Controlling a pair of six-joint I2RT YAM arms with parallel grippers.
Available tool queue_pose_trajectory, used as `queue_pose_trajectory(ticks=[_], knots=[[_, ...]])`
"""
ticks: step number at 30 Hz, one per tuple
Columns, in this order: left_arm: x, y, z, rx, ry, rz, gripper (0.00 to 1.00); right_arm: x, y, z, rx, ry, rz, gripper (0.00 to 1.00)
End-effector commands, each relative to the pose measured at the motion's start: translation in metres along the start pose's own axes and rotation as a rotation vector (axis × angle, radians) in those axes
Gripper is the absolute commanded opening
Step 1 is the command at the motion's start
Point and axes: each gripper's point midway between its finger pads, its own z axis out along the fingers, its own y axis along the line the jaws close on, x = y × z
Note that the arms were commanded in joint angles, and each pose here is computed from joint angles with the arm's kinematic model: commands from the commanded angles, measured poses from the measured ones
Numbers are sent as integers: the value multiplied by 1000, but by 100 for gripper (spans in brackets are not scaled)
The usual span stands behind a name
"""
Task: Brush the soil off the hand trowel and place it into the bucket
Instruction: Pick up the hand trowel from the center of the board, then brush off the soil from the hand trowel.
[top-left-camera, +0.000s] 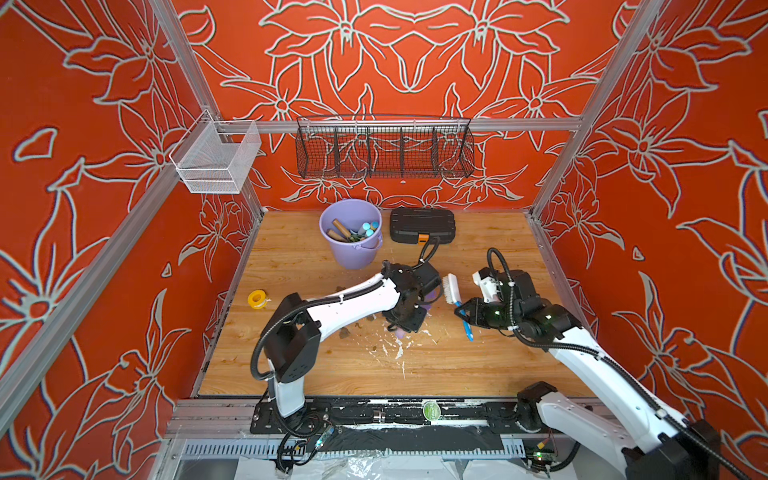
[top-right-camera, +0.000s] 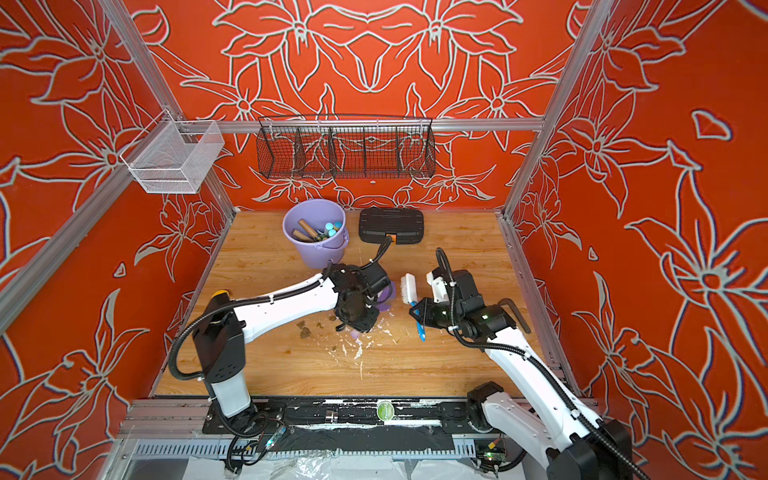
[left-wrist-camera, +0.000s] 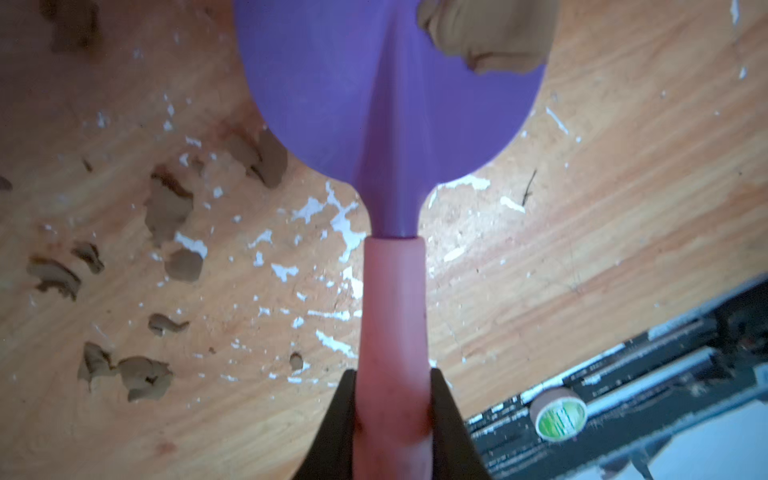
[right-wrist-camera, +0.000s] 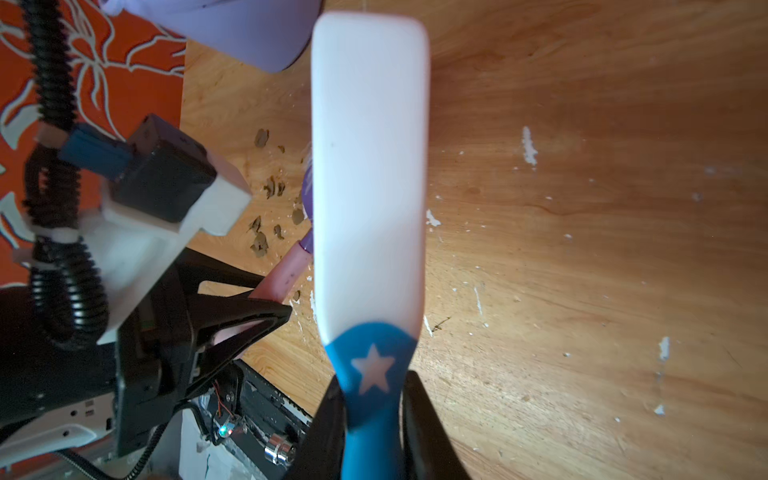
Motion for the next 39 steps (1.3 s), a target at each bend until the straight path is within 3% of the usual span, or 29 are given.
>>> queue_pose_trajectory(ticks=[1, 10, 20, 39], knots=[[24, 15, -21, 48, 32, -51, 0, -20, 29, -3, -30, -58, -124, 0], [38, 36, -46, 75, 37, -116, 0, -22, 56, 18, 69, 6, -272, 0], [36, 49, -53, 88, 37, -162, 0, -9, 94, 41, 63, 79, -400, 0], [36, 54, -54, 144, 14, -205, 0, -1, 129, 89, 19, 178, -446, 0]])
